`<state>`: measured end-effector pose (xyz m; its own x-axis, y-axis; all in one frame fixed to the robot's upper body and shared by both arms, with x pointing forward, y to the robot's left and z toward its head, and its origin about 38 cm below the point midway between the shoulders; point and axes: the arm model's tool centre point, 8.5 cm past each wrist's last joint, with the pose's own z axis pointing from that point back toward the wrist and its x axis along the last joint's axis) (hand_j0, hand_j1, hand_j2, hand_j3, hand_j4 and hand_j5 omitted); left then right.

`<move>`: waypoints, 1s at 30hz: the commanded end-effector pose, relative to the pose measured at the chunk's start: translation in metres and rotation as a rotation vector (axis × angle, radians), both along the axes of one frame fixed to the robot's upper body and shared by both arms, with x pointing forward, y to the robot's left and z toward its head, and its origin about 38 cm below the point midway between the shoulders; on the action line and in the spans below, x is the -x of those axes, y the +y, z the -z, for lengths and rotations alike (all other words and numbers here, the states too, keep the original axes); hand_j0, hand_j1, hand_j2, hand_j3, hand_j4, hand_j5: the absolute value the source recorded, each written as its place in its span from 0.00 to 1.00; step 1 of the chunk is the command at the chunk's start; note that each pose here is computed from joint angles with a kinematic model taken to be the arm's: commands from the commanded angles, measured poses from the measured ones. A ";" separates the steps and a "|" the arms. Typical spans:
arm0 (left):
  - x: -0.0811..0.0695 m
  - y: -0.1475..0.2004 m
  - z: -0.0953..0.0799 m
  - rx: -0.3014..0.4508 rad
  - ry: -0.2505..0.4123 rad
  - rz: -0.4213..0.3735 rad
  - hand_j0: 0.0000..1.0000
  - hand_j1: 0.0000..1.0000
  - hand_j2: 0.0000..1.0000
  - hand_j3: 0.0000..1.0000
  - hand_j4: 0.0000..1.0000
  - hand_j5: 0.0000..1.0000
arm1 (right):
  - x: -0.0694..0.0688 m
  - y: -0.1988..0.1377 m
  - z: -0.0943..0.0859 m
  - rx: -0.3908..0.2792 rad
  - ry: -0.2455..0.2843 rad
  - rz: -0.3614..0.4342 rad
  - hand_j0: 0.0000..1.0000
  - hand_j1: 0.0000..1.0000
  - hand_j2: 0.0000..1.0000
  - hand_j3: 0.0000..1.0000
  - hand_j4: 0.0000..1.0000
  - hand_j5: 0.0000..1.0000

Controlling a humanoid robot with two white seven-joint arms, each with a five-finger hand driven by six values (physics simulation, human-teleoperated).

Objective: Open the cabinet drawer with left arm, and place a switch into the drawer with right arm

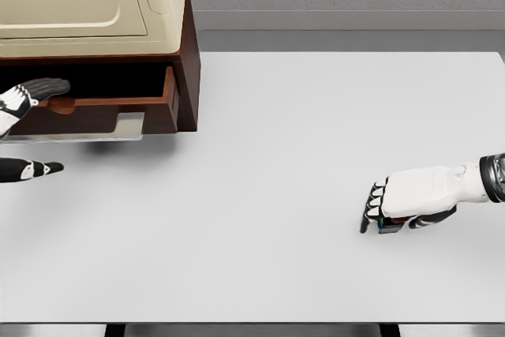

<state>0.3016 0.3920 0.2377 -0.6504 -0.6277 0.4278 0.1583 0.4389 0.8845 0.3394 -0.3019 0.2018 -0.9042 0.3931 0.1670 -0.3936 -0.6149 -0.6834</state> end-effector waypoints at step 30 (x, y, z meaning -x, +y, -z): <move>0.001 -0.006 0.009 0.059 0.003 -0.003 1.00 1.00 1.00 1.00 1.00 1.00 | -0.001 -0.006 -0.005 0.013 -0.015 0.013 0.45 0.45 0.45 0.45 0.45 0.45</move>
<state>0.3004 0.3860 0.2285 -0.6467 -0.6081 0.4603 0.1590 0.4828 0.8612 0.3405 -0.3078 0.2061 -0.9031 0.4040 0.1459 -0.3882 -0.6226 -0.6794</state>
